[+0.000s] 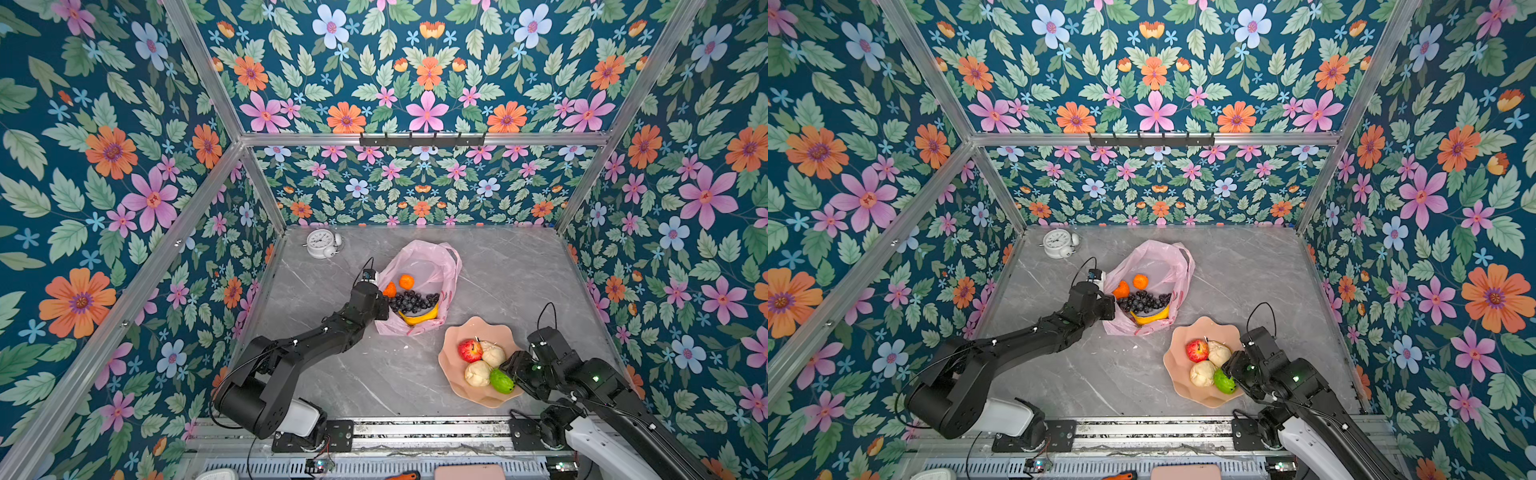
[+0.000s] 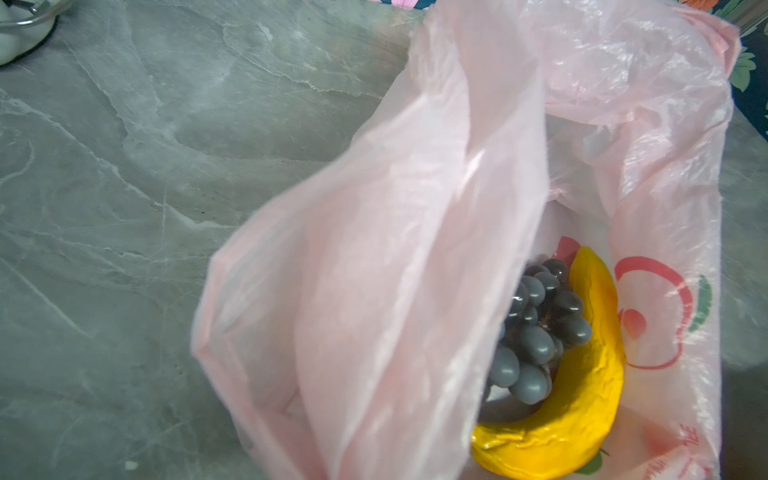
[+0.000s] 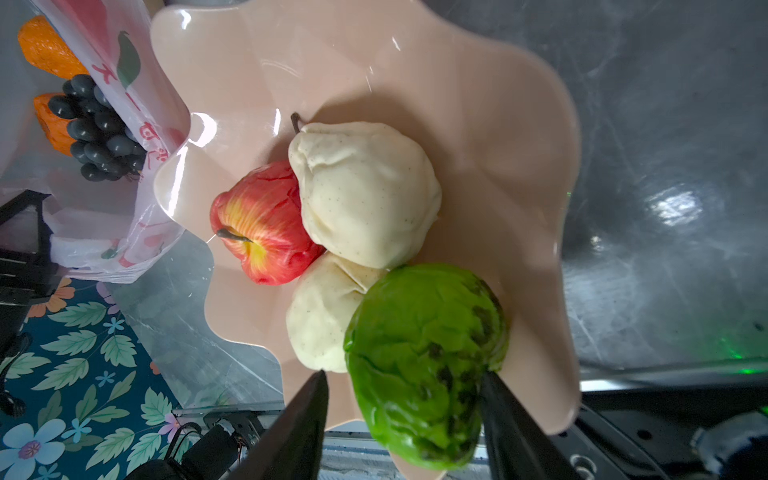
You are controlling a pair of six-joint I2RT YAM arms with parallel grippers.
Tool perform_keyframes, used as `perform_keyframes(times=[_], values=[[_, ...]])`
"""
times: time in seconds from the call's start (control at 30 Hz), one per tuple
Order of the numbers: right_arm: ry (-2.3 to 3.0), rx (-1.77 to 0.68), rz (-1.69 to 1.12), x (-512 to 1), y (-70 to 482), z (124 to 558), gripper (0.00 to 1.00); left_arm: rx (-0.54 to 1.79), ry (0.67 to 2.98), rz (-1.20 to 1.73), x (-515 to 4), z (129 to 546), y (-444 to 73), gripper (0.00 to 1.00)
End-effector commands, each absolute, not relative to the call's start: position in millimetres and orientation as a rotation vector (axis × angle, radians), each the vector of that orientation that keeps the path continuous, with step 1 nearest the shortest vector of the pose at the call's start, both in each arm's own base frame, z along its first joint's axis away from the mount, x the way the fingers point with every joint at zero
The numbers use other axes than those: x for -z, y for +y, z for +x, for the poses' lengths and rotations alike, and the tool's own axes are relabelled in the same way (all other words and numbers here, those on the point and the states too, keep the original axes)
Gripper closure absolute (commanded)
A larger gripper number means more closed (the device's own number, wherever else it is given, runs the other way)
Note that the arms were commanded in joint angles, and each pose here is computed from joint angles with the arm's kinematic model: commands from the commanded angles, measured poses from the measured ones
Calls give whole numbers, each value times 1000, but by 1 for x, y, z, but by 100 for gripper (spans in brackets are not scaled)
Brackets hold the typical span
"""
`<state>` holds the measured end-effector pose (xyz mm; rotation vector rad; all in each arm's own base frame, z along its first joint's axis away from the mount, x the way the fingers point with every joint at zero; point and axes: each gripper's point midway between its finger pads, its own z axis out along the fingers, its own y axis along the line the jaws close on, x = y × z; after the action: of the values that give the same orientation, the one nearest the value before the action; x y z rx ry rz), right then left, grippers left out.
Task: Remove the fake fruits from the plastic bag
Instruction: 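Lower the green fruit onto the pink plate's edge nearest the robot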
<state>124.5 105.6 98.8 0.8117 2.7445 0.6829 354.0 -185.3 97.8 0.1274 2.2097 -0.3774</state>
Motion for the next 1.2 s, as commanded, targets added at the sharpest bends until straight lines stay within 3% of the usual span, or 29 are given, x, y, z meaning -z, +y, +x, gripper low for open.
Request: perform_keyframes(times=[0.0,0.53,0.77,1.17], values=[[2750,-682,820,-93,106,124,40,378,2192,133,-103,358,-187,98],[2694,-762,822,-81,122,147,39,377,2193,133,-103,358,-187,98],[2719,-665,787,-77,117,153,27,378,2193,133,-103,358,-187,98],[2743,-645,742,-75,120,157,35,382,2194,135,-103,358,-187,98]])
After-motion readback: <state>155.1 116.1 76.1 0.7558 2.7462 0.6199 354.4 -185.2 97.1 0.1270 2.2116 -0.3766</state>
